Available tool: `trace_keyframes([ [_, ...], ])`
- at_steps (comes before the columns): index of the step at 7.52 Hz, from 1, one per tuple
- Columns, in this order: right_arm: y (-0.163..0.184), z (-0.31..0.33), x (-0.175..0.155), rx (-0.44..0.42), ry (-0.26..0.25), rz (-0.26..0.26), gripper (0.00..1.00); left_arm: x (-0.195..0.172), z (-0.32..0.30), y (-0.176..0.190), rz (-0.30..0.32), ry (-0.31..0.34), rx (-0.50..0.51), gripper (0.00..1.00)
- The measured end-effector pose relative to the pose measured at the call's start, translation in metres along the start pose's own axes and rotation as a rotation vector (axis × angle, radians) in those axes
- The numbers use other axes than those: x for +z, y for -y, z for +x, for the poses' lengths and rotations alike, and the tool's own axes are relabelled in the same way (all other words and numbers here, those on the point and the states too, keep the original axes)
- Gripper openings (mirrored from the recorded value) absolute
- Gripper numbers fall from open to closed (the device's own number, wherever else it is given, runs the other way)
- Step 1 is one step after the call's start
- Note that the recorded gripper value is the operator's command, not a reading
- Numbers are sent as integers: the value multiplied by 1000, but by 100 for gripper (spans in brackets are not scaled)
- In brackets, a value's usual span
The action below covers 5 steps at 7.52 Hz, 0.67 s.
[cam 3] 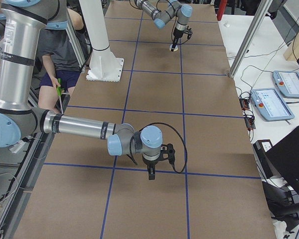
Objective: Place and press bell with both arms
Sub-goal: 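Carry the bell with the left gripper toward the table centre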
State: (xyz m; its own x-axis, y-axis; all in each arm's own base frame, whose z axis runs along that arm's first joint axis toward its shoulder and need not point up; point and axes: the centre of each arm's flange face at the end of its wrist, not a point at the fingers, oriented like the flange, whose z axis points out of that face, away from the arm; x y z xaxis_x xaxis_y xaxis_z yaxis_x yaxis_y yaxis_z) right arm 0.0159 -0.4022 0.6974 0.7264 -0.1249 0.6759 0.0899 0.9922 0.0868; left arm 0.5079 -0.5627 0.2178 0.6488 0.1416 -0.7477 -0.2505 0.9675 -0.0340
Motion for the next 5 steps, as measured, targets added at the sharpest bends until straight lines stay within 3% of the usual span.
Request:
trace_keyframes([
  [2,-1,2,-1,6,-1,0,100,23,81,7,-47,24,-74,26],
  [5,-2,3,0,11,0,-2,100,70,127,-9,-86,78,-77,29],
])
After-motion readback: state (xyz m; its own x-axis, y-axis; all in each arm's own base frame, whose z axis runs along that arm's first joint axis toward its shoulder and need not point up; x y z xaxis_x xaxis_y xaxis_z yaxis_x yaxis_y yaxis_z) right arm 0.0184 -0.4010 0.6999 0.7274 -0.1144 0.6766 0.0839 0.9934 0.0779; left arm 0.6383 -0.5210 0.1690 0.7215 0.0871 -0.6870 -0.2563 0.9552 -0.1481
